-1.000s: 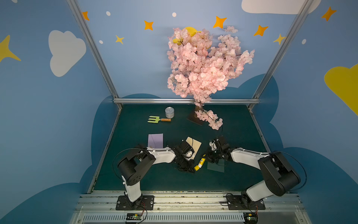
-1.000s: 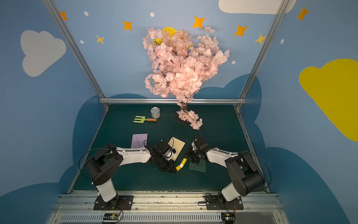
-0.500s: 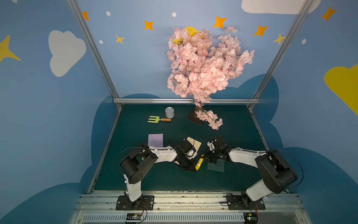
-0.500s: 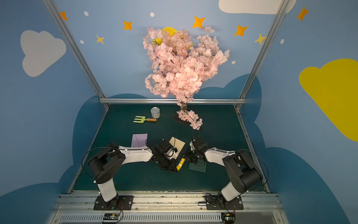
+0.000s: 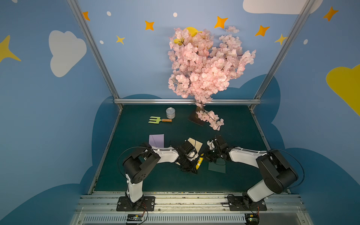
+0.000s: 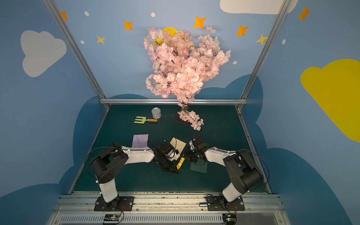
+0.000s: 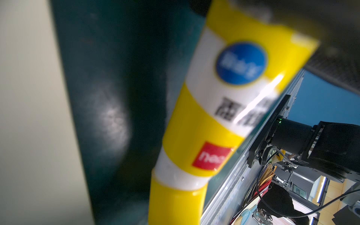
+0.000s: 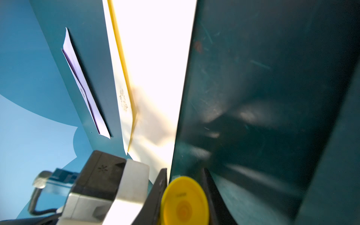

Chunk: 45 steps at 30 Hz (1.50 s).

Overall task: Seal the envelope with a glue stick
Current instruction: Close the lid of the glue stick.

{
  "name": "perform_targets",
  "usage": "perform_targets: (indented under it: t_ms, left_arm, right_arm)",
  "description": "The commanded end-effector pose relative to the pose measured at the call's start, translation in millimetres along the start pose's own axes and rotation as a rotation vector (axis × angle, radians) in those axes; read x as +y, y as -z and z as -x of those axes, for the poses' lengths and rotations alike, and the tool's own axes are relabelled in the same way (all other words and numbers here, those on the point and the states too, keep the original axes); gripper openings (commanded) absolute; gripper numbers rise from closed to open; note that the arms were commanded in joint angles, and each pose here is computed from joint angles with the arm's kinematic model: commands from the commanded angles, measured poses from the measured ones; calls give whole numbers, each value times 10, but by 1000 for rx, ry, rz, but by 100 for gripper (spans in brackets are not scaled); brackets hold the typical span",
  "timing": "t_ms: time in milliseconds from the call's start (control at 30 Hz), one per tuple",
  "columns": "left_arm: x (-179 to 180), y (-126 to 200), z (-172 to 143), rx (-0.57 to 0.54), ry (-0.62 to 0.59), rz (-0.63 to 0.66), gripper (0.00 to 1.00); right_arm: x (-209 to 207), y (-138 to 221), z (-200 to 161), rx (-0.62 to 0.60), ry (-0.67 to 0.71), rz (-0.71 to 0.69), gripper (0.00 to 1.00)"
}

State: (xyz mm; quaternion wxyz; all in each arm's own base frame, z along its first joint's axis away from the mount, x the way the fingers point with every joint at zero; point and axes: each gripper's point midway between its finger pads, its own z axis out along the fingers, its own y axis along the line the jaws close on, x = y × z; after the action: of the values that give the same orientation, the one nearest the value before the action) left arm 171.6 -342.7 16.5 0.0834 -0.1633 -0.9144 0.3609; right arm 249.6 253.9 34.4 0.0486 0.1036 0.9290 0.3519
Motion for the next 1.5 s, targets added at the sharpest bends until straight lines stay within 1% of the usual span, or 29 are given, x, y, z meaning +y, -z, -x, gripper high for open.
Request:
perform_targets:
  t_ms: [0,167,333,467,800,1033,1367,1467]
  left_arm:
    - [-40,-1,53,-3,-24,-9,3]
    - [-65,-4,6,18,-28,-29,3]
    - [-55,49,-29,27,-44,-8,2]
    - [-64,97,3,11,-40,-13,2]
    - [-80,41,14,15,-32,-40,3]
    - [-84,-2,25,16,-27,-61,3]
    - [-130,-14,19,17,-30,-95,3]
    - [-87,2,23,7,-29,-72,3]
  right_arm:
    - [153,97,-9,3,39,20,0]
    - [133,171,60,-28,56,-3,0]
    - [91,127,70,-25,54,-14,0]
    - [-17,80,59,-28,62,-58,0]
    - [9,40,75,-31,48,-40,0]
    - [108,-35,53,-12,31,9,0]
    - [74,-75,21,-13,40,-15,0]
    - [103,-90,2,-1,45,1,0]
